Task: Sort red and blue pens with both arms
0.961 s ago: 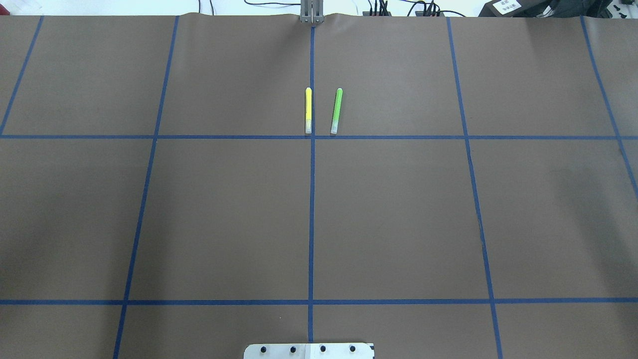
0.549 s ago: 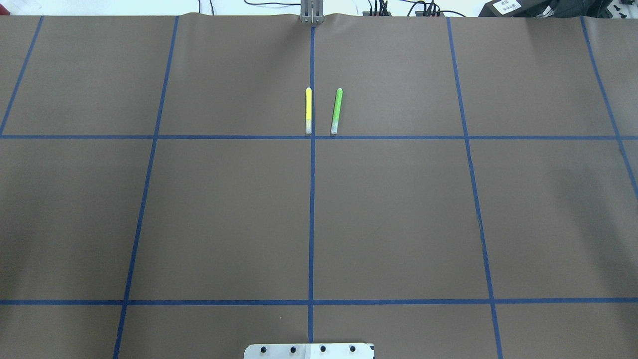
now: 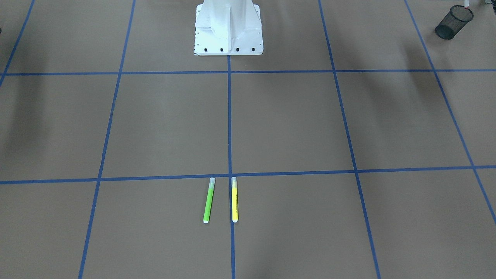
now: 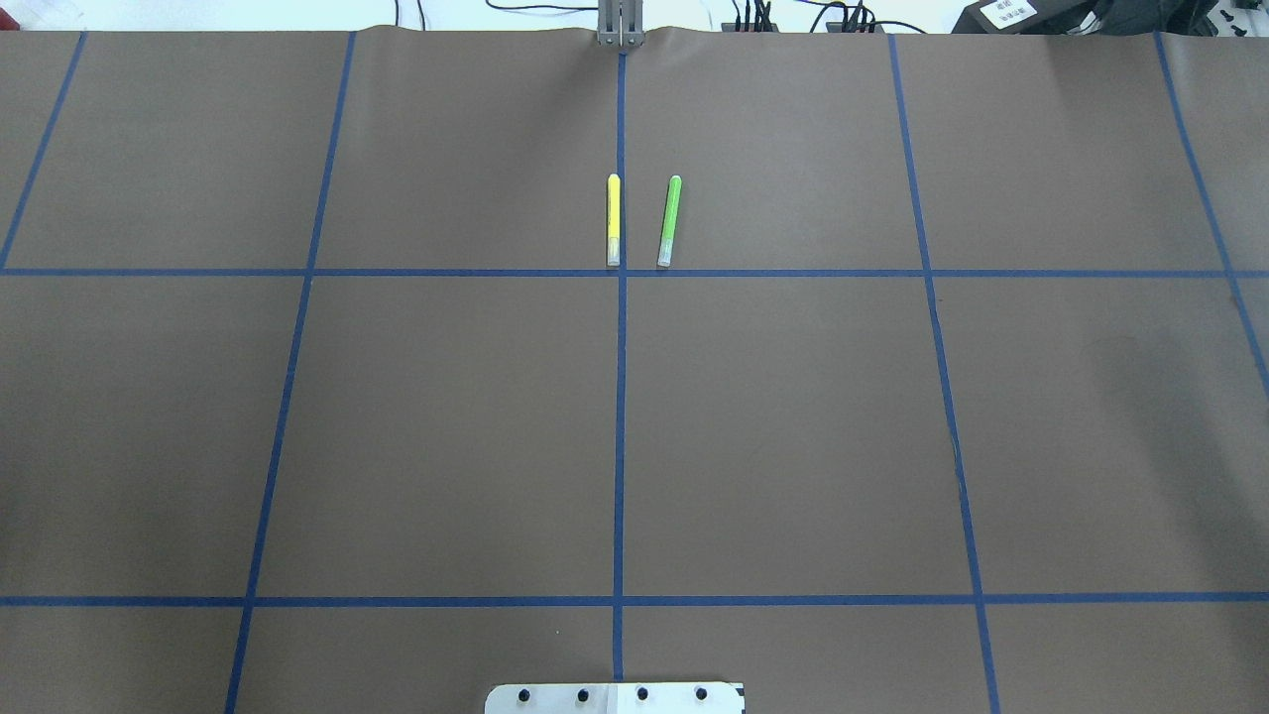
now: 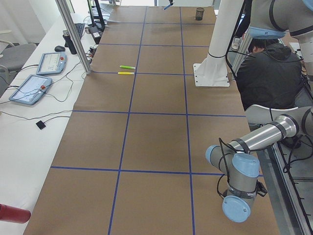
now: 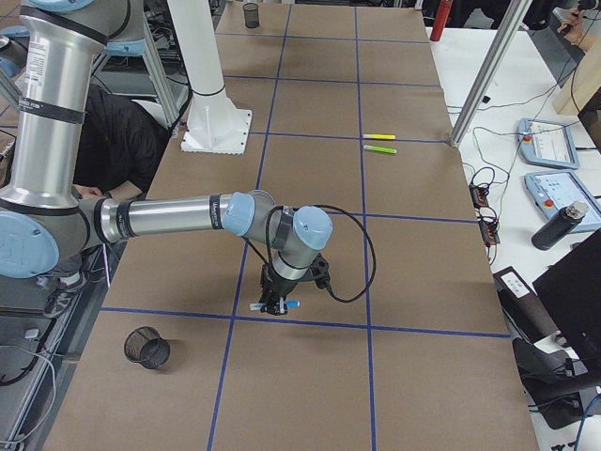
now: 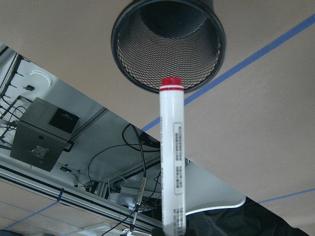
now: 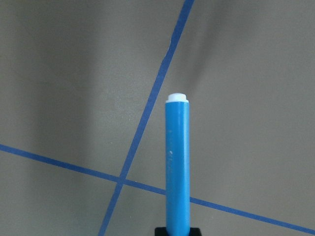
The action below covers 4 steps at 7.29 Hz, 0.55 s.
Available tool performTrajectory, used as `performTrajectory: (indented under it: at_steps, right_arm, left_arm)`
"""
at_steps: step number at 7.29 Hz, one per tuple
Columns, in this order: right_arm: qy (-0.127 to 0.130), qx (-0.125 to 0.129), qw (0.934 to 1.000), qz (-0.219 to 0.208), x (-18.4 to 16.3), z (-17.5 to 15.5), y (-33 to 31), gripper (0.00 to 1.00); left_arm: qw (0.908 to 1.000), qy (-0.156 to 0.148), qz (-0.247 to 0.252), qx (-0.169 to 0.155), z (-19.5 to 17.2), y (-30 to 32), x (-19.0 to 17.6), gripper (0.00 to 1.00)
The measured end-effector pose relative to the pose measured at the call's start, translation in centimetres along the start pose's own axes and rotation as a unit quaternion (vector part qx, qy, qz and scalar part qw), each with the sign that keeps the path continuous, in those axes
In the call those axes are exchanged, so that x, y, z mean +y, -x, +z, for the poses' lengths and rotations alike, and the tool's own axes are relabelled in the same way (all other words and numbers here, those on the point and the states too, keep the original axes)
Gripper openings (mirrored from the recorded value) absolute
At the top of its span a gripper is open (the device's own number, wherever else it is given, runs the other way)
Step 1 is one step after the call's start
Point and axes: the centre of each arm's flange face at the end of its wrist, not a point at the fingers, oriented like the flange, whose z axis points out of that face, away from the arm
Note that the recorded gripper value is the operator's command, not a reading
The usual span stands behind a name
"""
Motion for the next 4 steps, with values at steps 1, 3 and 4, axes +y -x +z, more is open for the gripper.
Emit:
performTrajectory:
  at_steps: [1,3,4]
  right_arm:
    - [0.000,0.000,1.0000,0.000,0.00,-0.02,0.01,0.00]
    - [-0.002,0.001,1.0000,-0.002,-0.02,-0.22,0.17,0.00]
    - [-0.003,0.001,1.0000,-0.003,-0.01,-0.27,0.24,0.00]
  left_arm:
    - [0.9999,0.001,-0.004,0.009,0.27,0.23,-0.38,0.00]
    - [0.9997,-0.002,-0.006,0.022,0.29,0.18,-0.87,0.35]
    - [0.9996,-0.003,-0.008,0.028,0.24,0.12,-1.14,0.65]
